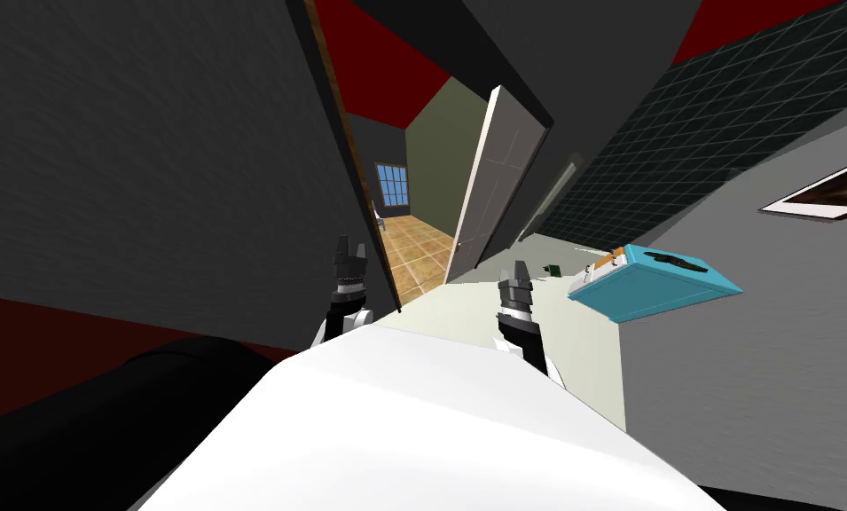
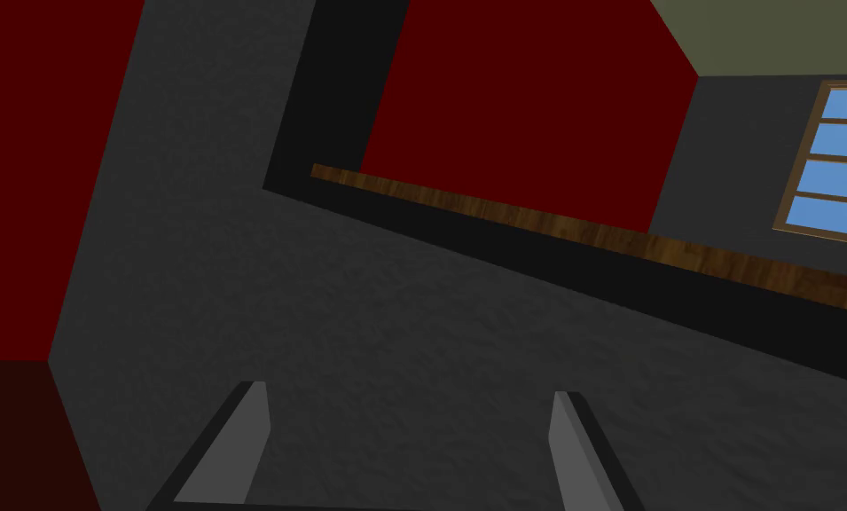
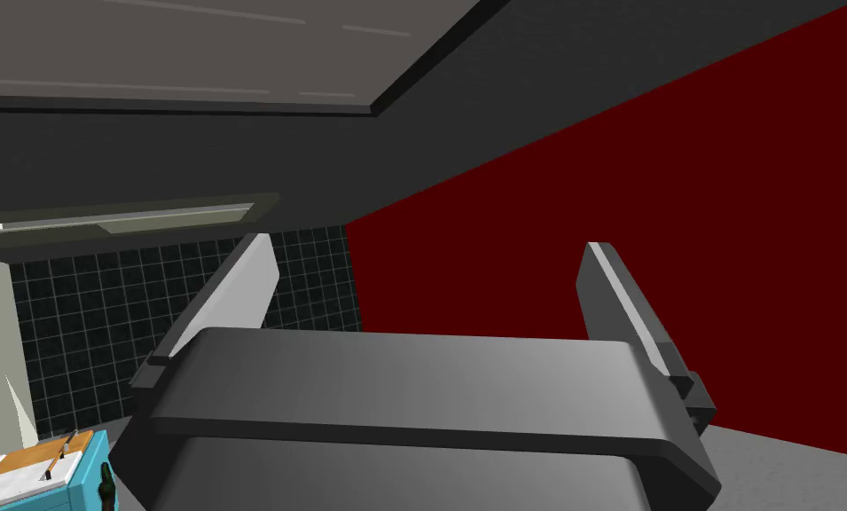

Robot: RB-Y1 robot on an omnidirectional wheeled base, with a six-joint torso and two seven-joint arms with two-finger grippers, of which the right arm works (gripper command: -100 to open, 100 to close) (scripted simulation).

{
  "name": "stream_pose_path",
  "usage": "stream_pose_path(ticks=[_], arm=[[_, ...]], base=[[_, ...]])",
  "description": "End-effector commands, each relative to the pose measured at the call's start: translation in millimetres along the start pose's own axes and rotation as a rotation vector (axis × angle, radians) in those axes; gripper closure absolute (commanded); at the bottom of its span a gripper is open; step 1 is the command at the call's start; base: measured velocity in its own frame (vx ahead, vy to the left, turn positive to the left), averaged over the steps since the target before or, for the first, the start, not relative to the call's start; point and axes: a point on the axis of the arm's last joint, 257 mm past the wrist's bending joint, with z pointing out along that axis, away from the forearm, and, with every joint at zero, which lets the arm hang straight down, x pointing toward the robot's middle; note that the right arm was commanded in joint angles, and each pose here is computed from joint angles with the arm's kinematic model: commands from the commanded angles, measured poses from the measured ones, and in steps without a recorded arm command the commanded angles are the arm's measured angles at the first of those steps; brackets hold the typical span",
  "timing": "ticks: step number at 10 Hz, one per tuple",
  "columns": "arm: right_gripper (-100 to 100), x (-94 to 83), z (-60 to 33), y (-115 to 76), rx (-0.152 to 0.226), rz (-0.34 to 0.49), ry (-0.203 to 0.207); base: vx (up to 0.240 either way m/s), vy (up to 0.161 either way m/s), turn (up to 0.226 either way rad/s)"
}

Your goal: Push the door open

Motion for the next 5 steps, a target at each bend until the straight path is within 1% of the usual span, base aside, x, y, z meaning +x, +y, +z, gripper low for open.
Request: stream_pose_path(ticks=[1, 2, 3, 4, 5], arm=[[-100, 5.6, -0.3, -9.4, 0.009, 0.008, 0.013], [-100, 7.9, -0.5, -13.3, 0.013, 0.011, 0.018], [-100, 12.5, -0.8, -21.0, 0.020, 0.017, 0.028], [-100, 14.7, -1.1, -24.8, 0.024, 0.020, 0.033], [-100, 21.1, -1.7, -35.5, 0.035, 0.029, 0.046]], base=[[0.069, -0.043, 0.055], [0.115, -0.077, 0.047], [0.117, -0.117, 0.046], [0.118, -0.102, 0.053], [0.146, -0.103, 0.073]])
